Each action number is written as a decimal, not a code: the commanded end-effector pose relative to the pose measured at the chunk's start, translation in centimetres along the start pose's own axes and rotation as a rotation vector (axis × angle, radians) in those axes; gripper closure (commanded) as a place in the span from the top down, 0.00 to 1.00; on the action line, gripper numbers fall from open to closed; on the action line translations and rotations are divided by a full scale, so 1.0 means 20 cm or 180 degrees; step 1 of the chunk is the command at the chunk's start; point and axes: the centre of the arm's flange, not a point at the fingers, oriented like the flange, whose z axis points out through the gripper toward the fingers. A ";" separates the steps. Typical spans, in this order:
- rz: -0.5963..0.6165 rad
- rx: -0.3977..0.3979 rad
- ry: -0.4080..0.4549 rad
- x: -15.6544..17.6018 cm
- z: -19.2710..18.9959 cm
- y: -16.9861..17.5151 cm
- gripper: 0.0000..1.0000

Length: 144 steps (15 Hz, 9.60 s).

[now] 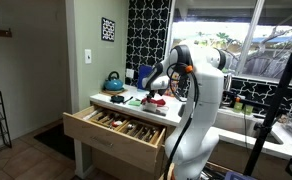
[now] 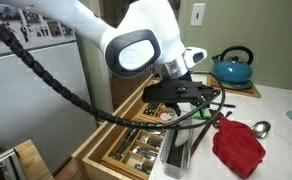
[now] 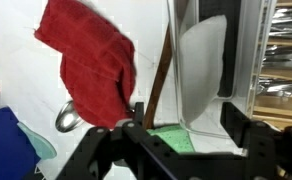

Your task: Put the two sponges in the sponge holder

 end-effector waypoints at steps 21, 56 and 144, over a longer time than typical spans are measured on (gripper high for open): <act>0.0426 0.0429 0.0390 0.55 -0.03 0.11 1.00; 0.2213 0.1432 0.0114 0.42 0.72 0.32 0.18; -0.3078 -0.0070 -0.2749 0.51 0.15 -0.34 0.86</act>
